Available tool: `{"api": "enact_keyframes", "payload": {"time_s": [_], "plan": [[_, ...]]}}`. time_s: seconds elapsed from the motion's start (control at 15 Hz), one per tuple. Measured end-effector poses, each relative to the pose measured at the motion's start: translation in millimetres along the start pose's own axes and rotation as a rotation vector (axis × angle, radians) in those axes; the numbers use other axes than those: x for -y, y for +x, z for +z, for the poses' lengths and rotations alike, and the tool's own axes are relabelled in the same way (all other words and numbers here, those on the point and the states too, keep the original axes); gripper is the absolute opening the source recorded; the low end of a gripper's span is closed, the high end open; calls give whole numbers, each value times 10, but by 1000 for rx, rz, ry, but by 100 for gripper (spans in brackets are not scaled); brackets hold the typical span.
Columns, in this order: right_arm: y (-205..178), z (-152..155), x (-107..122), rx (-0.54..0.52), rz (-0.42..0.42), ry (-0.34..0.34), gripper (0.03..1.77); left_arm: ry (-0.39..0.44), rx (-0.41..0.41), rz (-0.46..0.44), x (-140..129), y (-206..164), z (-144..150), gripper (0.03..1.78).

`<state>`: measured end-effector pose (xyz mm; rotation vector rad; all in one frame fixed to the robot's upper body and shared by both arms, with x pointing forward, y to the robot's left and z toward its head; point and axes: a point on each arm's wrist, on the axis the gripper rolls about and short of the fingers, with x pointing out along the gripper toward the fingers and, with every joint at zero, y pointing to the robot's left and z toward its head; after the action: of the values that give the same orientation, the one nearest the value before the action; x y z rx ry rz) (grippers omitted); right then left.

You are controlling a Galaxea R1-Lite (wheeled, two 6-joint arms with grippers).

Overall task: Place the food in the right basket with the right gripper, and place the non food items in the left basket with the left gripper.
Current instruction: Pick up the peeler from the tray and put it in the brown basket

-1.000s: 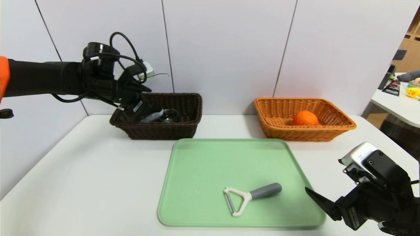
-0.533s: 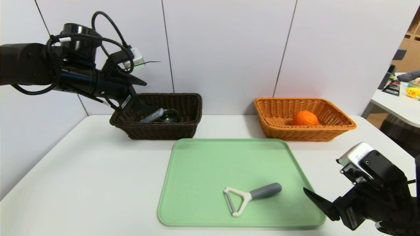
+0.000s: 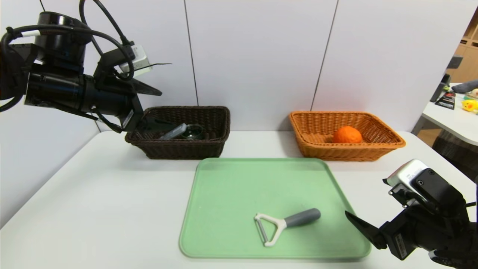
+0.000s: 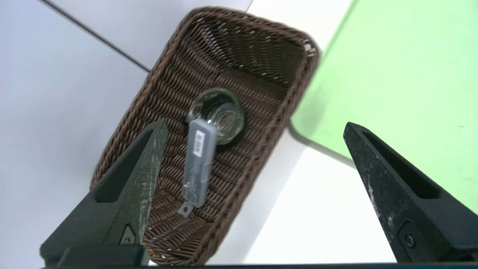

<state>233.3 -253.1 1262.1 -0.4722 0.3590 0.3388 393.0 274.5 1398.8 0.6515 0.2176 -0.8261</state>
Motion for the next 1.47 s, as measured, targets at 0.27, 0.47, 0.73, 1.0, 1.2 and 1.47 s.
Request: {"api": "enact_keyframes", "payload": {"time_s": [0.27, 0.47, 0.73, 1.0, 1.2, 1.47], "plan": [[-4, 4, 2, 4, -1, 2, 169, 30, 31, -45, 287, -160, 121, 169], [-9, 19, 9, 19, -6, 7, 169, 44, 42, -108, 537, -270, 191, 169], [-11, 21, 11, 23, -8, 10, 169, 70, 56, -208, 852, -338, 261, 169], [-24, 29, 16, 30, -10, 12, 169, 106, 79, -311, 1123, -316, 329, 169], [-36, 32, 21, 36, -12, 14, 169, 126, 85, -376, 1281, -244, 358, 169], [-45, 35, 25, 40, -13, 16, 169, 138, 72, -430, 1391, -98, 366, 169]]}}
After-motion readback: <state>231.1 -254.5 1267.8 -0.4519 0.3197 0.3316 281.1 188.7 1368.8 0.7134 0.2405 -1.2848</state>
